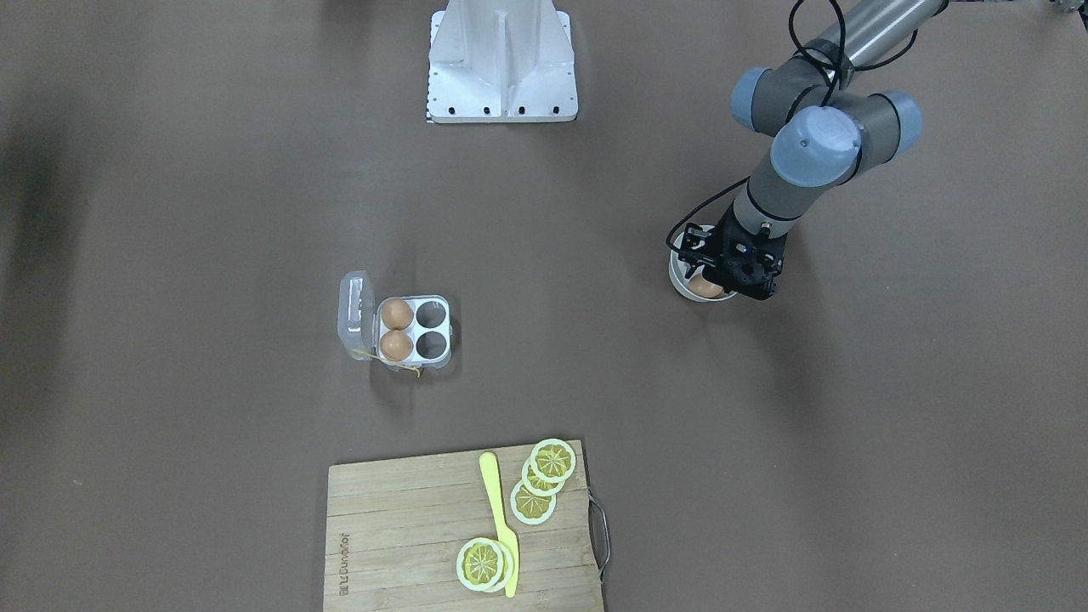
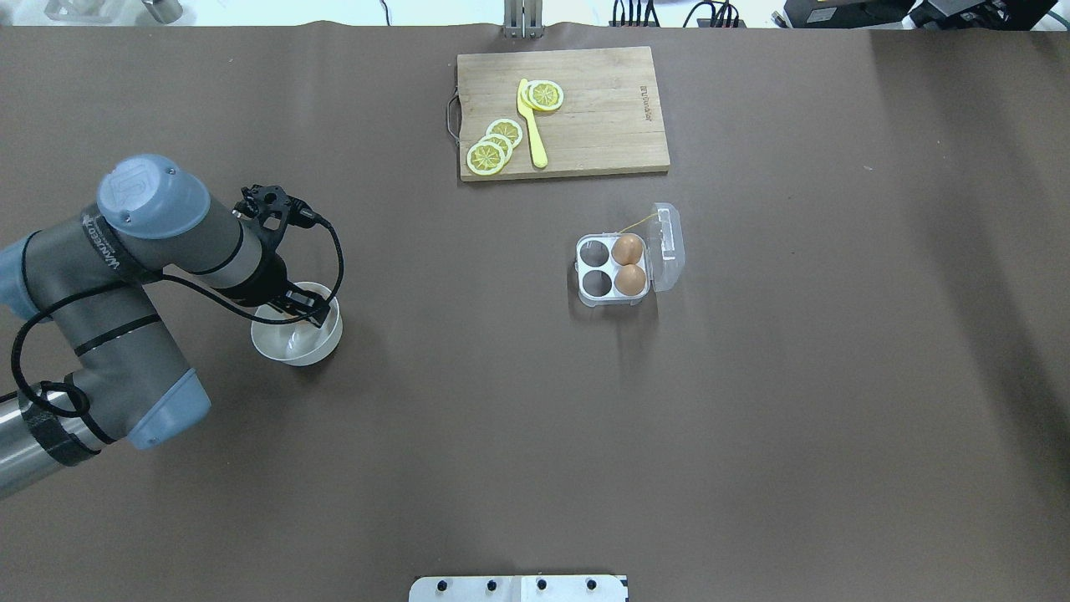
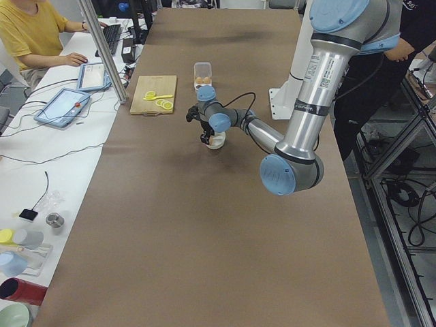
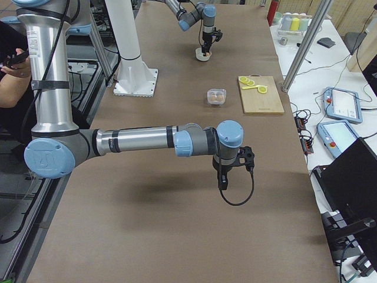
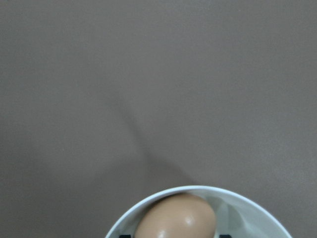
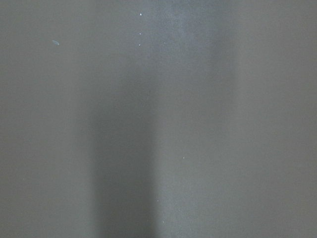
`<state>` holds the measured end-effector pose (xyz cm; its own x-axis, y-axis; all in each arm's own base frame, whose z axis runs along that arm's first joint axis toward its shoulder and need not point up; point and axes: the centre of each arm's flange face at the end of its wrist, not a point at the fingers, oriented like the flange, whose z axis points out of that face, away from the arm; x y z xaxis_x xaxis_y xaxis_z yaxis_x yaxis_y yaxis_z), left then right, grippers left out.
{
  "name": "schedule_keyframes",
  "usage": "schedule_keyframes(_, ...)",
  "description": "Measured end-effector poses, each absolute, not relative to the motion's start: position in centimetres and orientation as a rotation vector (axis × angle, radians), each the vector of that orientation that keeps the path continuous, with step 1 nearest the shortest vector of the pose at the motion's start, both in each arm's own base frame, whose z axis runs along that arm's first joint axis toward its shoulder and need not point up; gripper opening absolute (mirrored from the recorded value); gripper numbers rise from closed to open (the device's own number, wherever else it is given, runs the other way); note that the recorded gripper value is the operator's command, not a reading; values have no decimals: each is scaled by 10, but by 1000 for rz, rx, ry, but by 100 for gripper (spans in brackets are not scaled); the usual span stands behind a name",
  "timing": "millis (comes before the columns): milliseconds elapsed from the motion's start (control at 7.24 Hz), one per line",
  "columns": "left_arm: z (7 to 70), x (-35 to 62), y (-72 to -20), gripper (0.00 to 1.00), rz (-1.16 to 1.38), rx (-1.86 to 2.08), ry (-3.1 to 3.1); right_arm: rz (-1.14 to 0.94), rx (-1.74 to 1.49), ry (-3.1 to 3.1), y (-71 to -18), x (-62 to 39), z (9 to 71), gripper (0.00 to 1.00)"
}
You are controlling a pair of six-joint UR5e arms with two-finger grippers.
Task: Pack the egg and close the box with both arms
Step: 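Lower the left gripper into the bowl around the brown egg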
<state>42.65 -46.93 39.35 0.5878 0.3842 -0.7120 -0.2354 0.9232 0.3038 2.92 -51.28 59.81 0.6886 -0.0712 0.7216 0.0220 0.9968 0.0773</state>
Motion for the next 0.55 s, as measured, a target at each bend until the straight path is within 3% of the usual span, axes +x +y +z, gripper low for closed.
schedule_keyframes(138,392,427,-469,56,364,186,873,-52,64,-810,-513,29,598,100)
schedule_keyframes(552,387,424,-469,56,379,197,883,-52,64,-810,-513,29,598,100)
